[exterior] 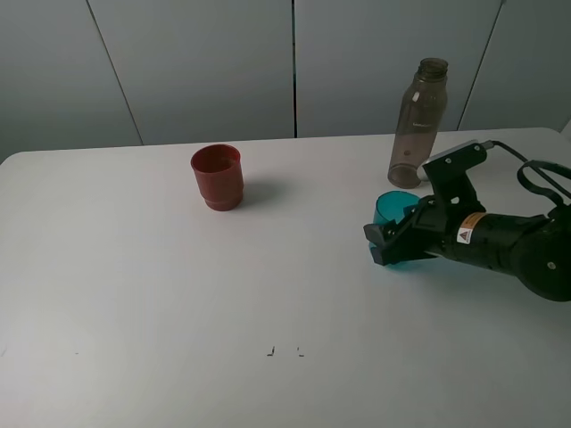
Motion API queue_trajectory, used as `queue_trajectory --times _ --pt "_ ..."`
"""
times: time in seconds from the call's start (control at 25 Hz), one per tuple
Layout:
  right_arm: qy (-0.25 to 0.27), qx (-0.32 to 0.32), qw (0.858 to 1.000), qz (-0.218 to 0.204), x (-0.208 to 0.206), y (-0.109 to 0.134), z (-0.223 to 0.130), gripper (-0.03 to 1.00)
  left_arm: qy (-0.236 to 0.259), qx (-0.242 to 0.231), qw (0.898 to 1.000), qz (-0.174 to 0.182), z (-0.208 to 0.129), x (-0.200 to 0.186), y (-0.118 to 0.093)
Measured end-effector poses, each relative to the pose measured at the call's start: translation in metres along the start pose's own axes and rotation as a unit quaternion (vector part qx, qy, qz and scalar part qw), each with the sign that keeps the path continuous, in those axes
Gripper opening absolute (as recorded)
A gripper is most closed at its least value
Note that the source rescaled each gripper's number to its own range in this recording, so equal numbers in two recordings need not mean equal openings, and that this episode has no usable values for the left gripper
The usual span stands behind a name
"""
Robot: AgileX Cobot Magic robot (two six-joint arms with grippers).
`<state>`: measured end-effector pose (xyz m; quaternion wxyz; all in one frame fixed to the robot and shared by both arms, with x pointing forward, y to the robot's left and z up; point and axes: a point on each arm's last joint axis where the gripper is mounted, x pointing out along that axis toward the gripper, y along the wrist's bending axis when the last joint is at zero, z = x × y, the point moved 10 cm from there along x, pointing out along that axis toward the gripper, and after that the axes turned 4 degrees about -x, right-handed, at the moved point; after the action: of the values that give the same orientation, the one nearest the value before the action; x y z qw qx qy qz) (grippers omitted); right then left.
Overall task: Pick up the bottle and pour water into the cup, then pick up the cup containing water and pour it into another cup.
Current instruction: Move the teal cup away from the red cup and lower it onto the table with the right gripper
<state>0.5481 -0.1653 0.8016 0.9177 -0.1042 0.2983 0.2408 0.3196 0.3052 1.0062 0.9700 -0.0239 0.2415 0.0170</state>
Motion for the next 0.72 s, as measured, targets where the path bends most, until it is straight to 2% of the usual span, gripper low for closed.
queue_trajectory --times 0.72 --pt "0.009 -0.015 1.000 -0.006 0.0002 -0.0023 -0.0031 0.09 0.000 0.000 1.000 0.000 0.0000 0.0000 0.0000"
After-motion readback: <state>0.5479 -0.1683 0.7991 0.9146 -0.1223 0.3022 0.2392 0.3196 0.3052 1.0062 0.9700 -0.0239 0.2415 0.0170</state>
